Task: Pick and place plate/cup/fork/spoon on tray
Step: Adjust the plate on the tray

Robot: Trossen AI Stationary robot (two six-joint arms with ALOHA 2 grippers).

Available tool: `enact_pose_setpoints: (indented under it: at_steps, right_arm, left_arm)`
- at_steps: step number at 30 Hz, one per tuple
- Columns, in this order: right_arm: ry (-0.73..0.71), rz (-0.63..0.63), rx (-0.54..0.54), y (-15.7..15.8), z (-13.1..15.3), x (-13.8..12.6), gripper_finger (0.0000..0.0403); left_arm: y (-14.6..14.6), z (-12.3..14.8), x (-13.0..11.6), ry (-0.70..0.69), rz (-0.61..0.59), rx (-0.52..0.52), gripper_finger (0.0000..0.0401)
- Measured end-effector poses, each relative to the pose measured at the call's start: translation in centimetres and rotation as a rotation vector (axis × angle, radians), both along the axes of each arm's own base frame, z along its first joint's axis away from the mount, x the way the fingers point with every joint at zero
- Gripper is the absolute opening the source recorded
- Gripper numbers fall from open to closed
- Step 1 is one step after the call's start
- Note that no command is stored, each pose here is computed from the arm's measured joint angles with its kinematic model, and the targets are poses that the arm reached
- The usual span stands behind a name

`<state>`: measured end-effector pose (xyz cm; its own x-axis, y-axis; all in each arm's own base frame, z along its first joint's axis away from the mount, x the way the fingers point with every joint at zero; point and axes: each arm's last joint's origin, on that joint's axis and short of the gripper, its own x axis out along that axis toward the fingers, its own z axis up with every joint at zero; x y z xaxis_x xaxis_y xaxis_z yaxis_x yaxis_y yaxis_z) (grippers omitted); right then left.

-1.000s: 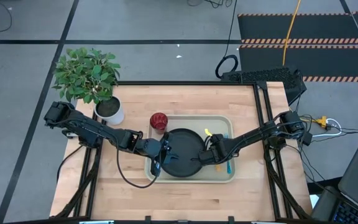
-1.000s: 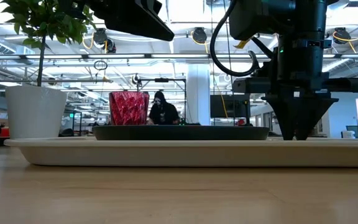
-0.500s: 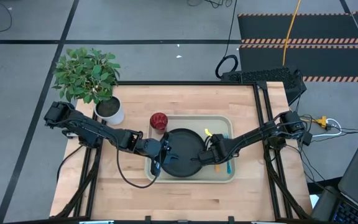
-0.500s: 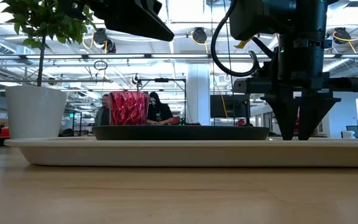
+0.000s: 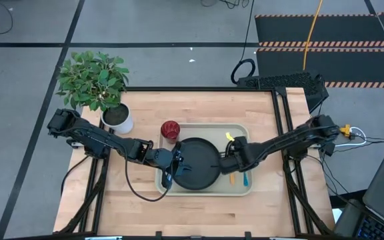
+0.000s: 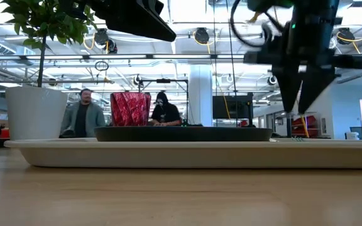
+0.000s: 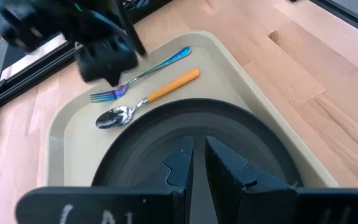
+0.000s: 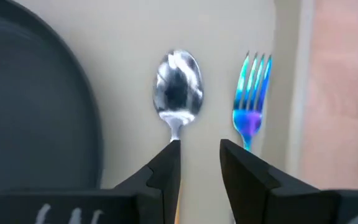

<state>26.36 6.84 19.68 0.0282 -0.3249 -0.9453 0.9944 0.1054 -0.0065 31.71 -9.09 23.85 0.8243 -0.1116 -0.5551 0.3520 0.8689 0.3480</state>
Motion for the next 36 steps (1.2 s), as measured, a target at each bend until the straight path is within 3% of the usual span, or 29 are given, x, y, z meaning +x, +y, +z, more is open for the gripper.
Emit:
enact_pose_setpoints:
  at_steps: [5,13,21,26,36]
  right_arm:
    - [-0.089,0.070,-0.046,-0.2,1.6,-0.2,0.0105]
    - [-0.238,0.272,-0.055,0.0,2.1,1.8,0.0105]
    - [-0.232,0.396,-0.051,0.6,0.7,3.3,0.0105]
    - [-0.295,0.489,0.042,1.4,-0.8,5.2,0.0105]
    - [-0.200,0.503,0.094,1.6,-2.7,5.2,0.0105]
  left_arm:
    - [0.0,0.0,0.0,-0.003,0.002,0.001,0.0047]
    - [0.1,0.0,0.0,-0.016,0.018,0.066,0.0047]
    - [0.4,0.3,0.2,-0.061,0.057,0.203,0.0047]
    - [0.4,1.2,0.7,-0.158,0.084,0.225,0.0047]
    - [0.7,2.2,0.5,-0.206,0.096,0.222,0.0047]
